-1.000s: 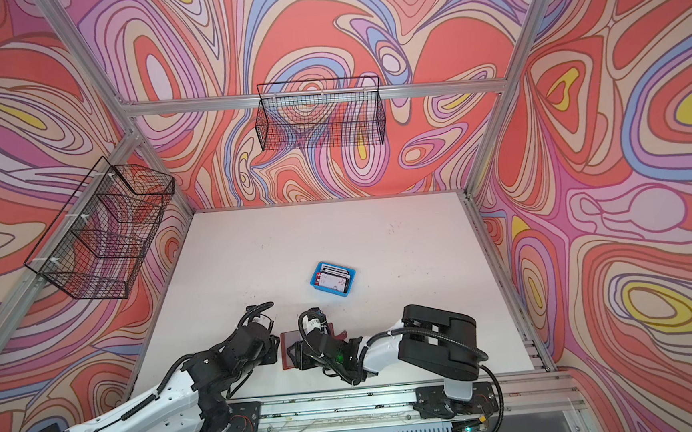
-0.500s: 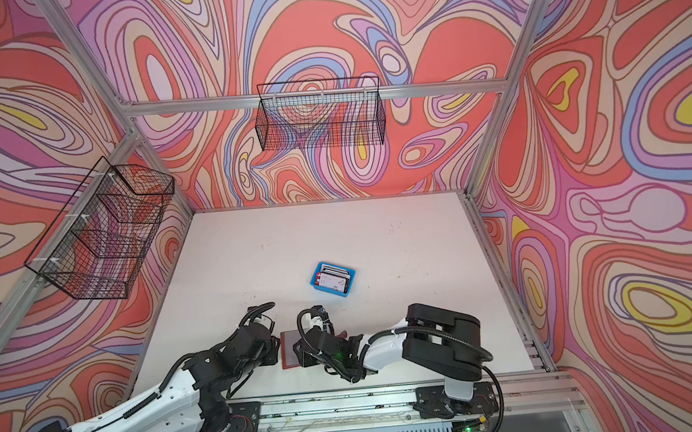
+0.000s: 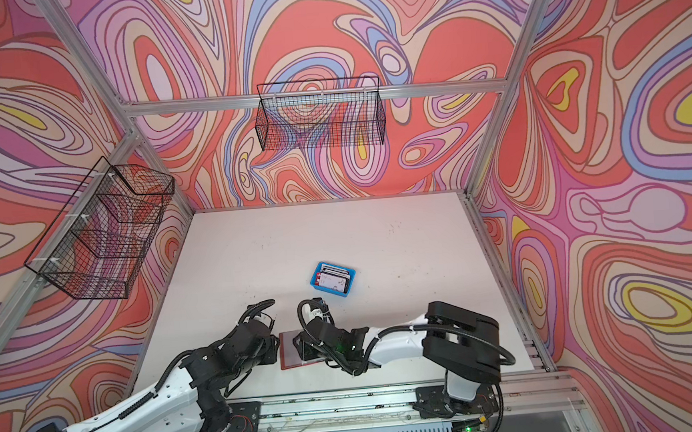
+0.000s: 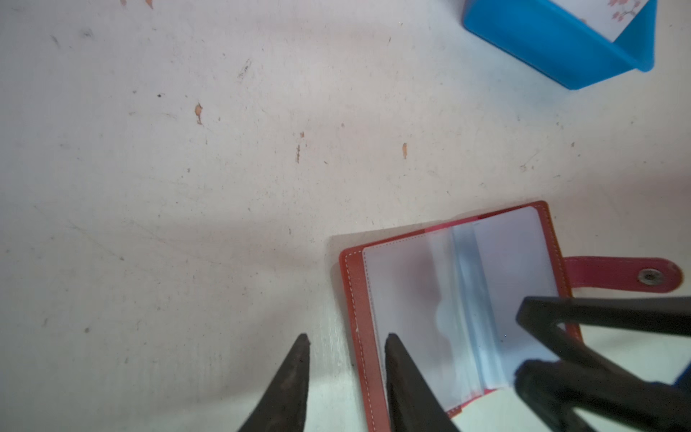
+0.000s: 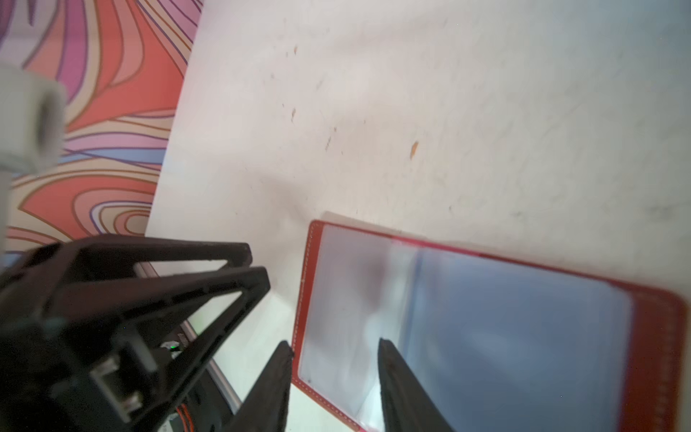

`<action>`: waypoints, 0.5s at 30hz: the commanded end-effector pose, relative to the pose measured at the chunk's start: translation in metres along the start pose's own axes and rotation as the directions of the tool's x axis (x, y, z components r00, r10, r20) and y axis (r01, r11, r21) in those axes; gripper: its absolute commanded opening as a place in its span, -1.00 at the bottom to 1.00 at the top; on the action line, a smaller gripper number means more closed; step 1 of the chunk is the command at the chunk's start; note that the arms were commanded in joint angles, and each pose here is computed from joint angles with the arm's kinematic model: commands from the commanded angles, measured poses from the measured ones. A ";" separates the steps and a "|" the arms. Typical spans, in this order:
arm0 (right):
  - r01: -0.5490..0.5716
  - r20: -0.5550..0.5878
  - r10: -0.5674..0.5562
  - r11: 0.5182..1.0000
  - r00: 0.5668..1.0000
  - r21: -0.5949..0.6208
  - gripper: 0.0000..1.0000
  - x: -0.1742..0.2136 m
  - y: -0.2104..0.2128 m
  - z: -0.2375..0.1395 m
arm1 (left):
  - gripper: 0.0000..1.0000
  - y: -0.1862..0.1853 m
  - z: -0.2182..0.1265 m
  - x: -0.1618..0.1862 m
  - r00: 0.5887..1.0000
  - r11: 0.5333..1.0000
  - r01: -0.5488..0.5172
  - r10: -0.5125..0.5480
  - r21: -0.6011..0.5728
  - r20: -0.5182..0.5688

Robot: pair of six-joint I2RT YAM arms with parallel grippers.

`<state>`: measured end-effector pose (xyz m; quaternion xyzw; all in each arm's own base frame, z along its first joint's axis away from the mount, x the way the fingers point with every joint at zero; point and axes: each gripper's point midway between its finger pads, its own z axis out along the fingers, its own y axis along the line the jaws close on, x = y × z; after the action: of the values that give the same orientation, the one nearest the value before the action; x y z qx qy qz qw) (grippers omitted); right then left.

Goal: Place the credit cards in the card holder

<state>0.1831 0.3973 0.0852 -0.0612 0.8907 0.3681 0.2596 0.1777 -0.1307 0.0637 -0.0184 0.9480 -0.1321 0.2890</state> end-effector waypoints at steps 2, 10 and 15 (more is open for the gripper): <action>0.051 0.093 -0.062 0.992 0.994 0.115 -0.16 -0.061 -0.007 -0.037 | -0.01 0.010 -0.014 0.003 1.000 0.999 -0.003 0.002 -0.041 -0.030; 0.251 0.275 -0.365 0.893 0.889 0.374 0.65 -0.187 0.000 -0.119 | 0.34 0.003 -0.025 0.012 0.991 1.000 0.000 -0.004 -0.029 -0.130; 0.212 0.213 -0.353 0.845 0.911 0.491 0.79 -0.250 -0.058 -0.134 | 0.16 0.005 -0.036 -0.008 0.995 0.990 -0.088 0.083 -0.111 -0.048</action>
<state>0.3304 0.2917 0.2896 -0.0543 0.8434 0.2127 0.4904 0.1663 -0.1345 0.1001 0.0002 0.9560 -0.1199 0.2678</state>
